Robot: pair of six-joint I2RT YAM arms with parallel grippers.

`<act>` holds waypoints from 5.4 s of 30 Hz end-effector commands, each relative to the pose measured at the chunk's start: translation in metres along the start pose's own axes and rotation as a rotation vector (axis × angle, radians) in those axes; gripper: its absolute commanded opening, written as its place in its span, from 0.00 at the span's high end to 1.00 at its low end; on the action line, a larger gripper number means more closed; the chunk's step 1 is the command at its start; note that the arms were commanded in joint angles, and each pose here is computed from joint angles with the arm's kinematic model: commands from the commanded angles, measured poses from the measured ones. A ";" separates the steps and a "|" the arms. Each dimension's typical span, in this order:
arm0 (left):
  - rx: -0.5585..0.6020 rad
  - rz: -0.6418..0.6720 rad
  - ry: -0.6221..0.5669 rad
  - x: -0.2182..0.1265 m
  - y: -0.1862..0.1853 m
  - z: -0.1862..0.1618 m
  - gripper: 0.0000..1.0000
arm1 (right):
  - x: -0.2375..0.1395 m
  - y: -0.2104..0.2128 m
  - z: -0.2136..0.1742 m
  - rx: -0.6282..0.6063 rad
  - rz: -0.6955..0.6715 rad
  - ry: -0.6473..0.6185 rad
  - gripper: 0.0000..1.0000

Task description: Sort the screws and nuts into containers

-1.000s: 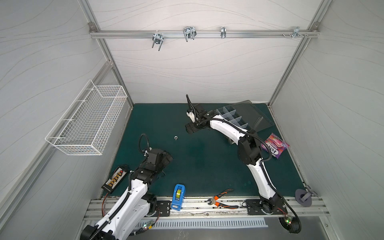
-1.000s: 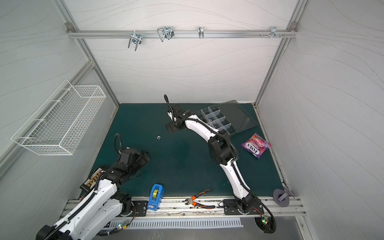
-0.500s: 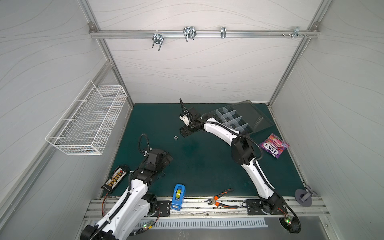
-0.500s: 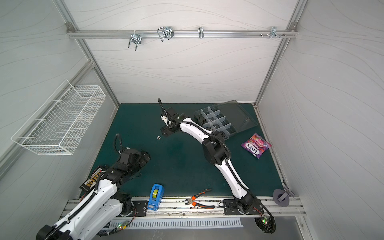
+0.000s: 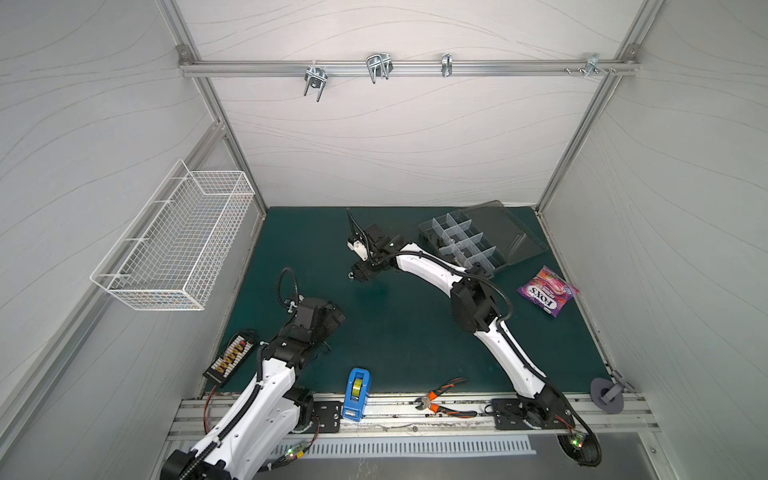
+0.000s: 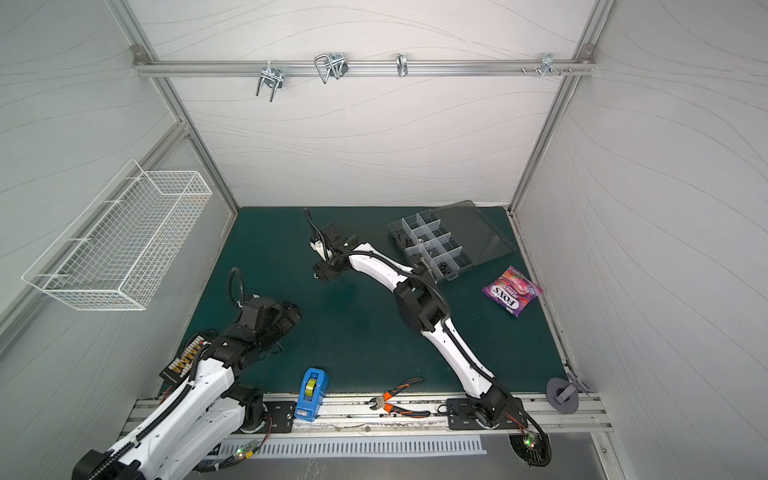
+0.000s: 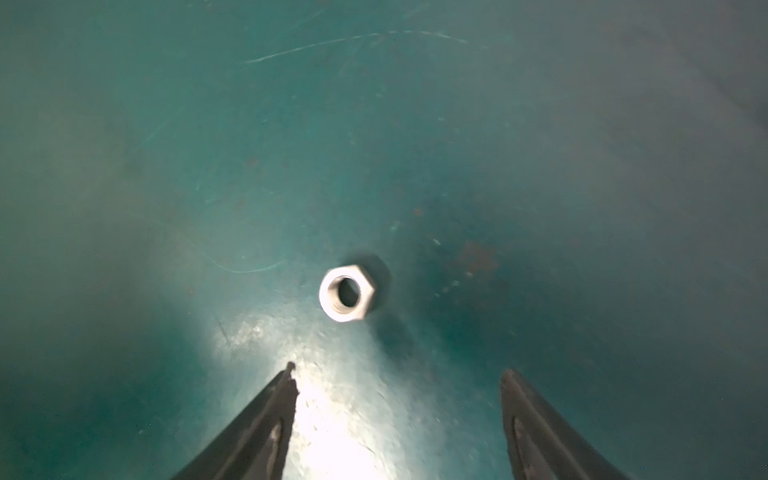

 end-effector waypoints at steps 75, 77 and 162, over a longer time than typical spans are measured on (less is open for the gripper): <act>-0.005 -0.001 -0.026 0.000 0.000 0.005 0.01 | -0.037 0.002 -0.014 -0.017 -0.086 0.003 1.00; -0.003 -0.001 -0.026 0.000 -0.001 0.005 0.01 | -0.052 -0.009 -0.008 0.022 -0.093 -0.019 1.00; 0.234 0.019 -0.446 -0.032 -0.033 0.091 0.01 | -0.277 -0.277 -0.081 0.599 -0.596 -0.268 0.01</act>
Point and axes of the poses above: each gripper's point midway between its finger pads, its own x axis out along the fingers, its own y axis along the line the jaws close on, z = x × y, the point moved 3 cm from there along -x, back along the fingers, and after that the axes turned 9 degrees about x, right-handed, at the moved point
